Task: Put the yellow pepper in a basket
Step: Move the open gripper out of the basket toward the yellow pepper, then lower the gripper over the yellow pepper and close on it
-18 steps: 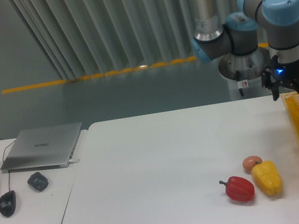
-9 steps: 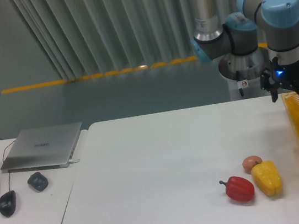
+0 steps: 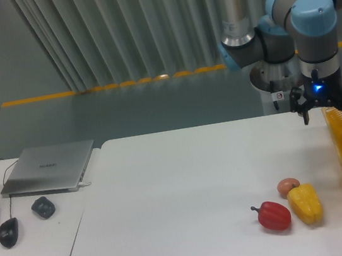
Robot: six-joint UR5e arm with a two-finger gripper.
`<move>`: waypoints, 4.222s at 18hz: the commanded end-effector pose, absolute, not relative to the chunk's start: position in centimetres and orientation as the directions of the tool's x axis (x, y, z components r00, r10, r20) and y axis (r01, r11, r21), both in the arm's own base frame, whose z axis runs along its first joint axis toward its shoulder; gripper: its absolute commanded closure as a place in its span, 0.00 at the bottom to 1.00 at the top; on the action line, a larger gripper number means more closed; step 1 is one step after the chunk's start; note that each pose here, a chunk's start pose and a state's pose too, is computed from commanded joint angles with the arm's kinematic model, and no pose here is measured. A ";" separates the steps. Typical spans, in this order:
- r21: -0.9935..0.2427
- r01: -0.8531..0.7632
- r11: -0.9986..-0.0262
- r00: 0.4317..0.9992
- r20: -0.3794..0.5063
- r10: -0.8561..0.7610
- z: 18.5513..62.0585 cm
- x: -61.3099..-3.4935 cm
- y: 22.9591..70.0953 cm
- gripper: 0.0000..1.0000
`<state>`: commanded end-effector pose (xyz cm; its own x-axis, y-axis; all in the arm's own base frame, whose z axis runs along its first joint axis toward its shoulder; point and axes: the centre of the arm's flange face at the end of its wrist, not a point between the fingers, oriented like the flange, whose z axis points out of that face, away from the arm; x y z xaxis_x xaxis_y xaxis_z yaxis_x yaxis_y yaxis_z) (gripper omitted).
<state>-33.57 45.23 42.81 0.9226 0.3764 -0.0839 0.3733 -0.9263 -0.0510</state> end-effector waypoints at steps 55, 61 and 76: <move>0.020 0.730 -0.683 0.683 -0.020 0.730 29.7 -32.9 56.9 0.00; 0.008 0.732 -0.682 0.681 -0.047 0.730 29.1 -33.3 57.0 0.00; 0.018 0.727 -0.686 0.686 -0.056 0.726 28.4 -33.3 57.2 0.30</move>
